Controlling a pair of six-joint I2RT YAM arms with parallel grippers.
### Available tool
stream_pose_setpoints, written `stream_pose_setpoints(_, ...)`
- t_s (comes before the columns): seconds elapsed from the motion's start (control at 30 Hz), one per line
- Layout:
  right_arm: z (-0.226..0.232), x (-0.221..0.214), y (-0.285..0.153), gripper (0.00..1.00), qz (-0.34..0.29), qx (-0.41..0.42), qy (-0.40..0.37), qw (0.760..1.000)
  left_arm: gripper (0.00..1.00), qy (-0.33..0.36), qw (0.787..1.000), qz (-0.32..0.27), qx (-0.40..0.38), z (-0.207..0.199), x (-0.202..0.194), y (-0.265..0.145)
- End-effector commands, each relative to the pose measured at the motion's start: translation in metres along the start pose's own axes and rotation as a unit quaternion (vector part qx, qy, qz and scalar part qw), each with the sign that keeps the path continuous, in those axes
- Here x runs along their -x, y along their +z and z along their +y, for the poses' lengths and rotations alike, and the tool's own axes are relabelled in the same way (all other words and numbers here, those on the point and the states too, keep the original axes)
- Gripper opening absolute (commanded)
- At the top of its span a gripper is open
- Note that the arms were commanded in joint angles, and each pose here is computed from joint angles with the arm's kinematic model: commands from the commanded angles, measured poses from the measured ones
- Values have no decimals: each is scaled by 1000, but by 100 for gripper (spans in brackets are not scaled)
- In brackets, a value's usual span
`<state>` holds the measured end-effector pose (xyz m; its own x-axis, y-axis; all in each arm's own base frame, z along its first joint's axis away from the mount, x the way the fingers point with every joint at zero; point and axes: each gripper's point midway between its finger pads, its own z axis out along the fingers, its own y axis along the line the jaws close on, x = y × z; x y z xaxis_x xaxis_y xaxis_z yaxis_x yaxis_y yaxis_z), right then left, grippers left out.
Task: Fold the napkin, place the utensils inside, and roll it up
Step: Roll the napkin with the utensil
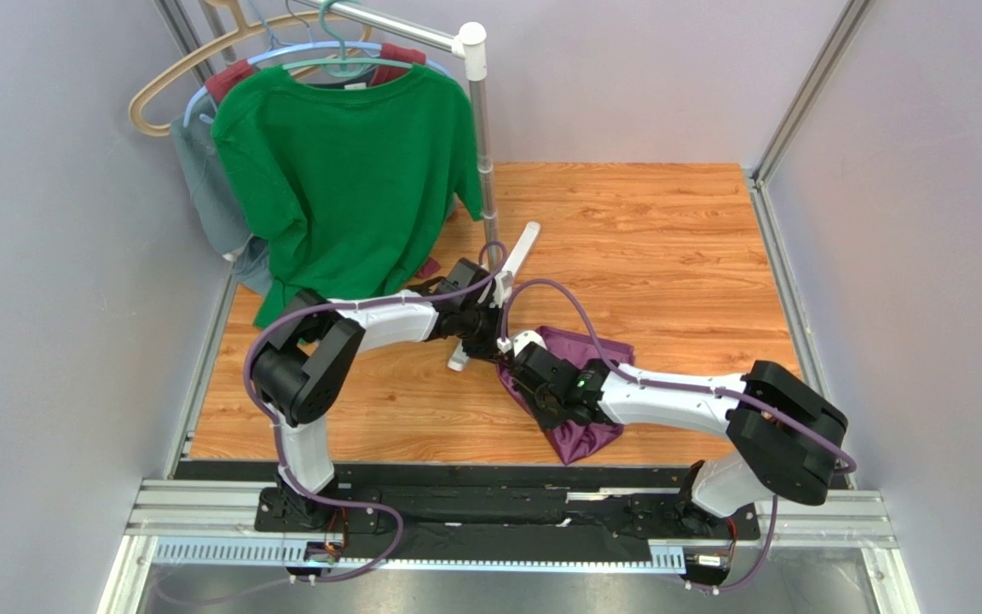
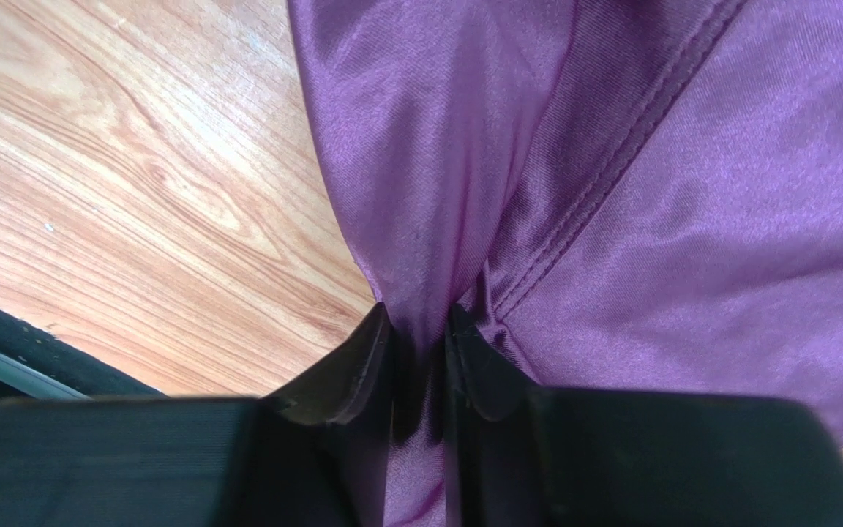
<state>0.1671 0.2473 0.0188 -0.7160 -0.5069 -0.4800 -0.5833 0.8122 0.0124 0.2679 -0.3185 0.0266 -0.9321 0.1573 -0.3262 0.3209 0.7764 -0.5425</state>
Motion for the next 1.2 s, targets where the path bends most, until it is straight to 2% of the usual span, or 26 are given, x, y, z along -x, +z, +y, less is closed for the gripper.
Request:
stream_pose_setpoints(0.0, 4, -24, 8, 17, 32, 30, 38, 998, 29, 14, 998, -45, -40, -23, 19, -25)
stream_pose_setpoints(0.03, 9, -30, 7, 16, 40, 51, 43, 997, 41, 17, 998, -51, -44, -26, 21, -28)
stream_pose_setpoints(0.13, 16, -28, 2, 14, 33, 107, 66, 992, 57, 20, 996, -73, -47, -33, 29, -41)
stream_pose_setpoints(0.23, 21, -20, -4, 13, 16, 150, 81, 985, 64, 22, 994, -96, -46, -34, 35, -57)
stream_pose_setpoints(0.43, 24, -19, -8, 12, 8, 219, 113, 969, 67, 20, 993, -111, -41, -20, 31, -64)
stream_pose_setpoints(0.63, 20, -18, -9, 11, 5, 270, 159, 950, 70, 30, 990, -116, -73, -25, 28, -58)
stream_pose_setpoints(1.0, -7, -13, -4, 8, 11, 309, 243, 919, 73, 43, 984, -134, -110, -33, 31, -53)
stream_pose_setpoints(1.17, -17, -14, -1, 7, 20, 319, 273, 907, 73, 49, 983, -124, -125, -32, 26, -43)
